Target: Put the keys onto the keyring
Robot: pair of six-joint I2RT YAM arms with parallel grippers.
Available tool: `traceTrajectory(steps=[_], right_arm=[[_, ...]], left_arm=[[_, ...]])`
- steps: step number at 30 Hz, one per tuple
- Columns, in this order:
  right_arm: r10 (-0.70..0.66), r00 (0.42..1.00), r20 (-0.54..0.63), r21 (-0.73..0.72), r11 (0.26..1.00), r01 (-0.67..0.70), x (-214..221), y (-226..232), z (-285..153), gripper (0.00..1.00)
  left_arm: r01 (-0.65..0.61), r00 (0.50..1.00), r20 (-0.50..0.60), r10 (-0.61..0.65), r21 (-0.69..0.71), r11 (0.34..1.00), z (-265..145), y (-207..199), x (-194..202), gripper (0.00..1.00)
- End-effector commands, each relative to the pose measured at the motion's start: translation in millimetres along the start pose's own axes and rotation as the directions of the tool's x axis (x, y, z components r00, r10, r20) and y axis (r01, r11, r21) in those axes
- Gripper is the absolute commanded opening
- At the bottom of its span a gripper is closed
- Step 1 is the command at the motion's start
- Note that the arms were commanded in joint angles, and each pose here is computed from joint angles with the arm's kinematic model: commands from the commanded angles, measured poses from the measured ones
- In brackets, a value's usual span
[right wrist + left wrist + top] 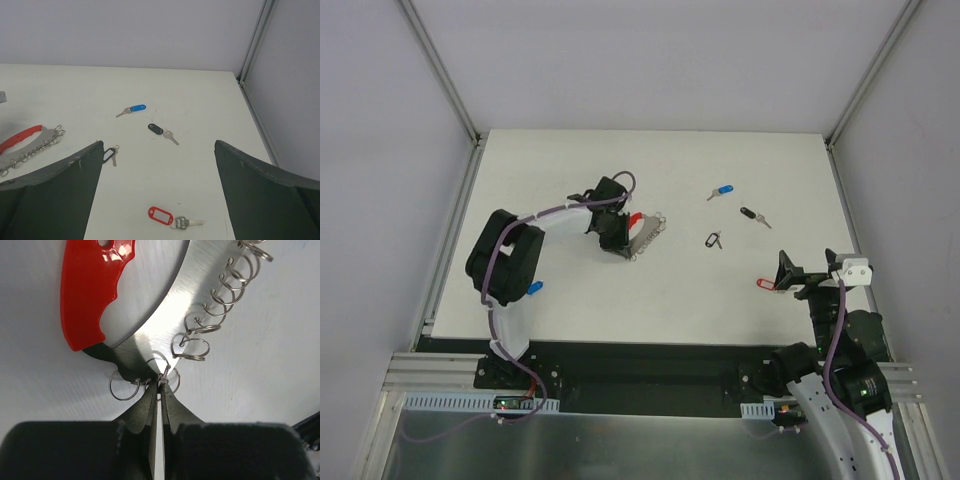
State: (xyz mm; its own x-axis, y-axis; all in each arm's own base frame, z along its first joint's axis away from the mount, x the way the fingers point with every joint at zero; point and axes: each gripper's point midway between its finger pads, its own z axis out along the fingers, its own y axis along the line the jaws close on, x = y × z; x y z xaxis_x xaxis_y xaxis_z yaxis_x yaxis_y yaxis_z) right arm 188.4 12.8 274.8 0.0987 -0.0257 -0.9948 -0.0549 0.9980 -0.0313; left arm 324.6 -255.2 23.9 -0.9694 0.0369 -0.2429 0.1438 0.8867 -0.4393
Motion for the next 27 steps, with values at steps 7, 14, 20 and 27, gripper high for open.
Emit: traceTrajectory(steps=[7,14,20,27], right_arm=[[0.079,0.996,-0.030,-0.127,0.989,-0.082,-39.7,19.8,-13.2,0.96],[0.076,0.963,-0.259,-0.232,0.963,-0.138,-17.5,49.5,-8.0,0.96],[0.117,0.941,-0.316,-0.257,0.945,-0.204,2.9,65.4,0.0,0.96],[0.113,0.927,-0.357,-0.402,0.878,-0.261,23.7,100.6,4.7,0.96]], left_arm=[[-0.103,0.994,-0.058,0.093,-0.210,0.972,-24.8,-0.7,114.2,0.00],[-0.144,0.989,-0.027,0.142,-0.281,0.949,-31.3,-1.6,137.9,0.11],[-0.144,0.985,0.052,0.164,-0.268,0.953,-45.8,-16.3,131.0,0.25],[-0.126,0.949,0.254,0.189,-0.244,0.962,-94.9,-23.5,105.0,0.61]])
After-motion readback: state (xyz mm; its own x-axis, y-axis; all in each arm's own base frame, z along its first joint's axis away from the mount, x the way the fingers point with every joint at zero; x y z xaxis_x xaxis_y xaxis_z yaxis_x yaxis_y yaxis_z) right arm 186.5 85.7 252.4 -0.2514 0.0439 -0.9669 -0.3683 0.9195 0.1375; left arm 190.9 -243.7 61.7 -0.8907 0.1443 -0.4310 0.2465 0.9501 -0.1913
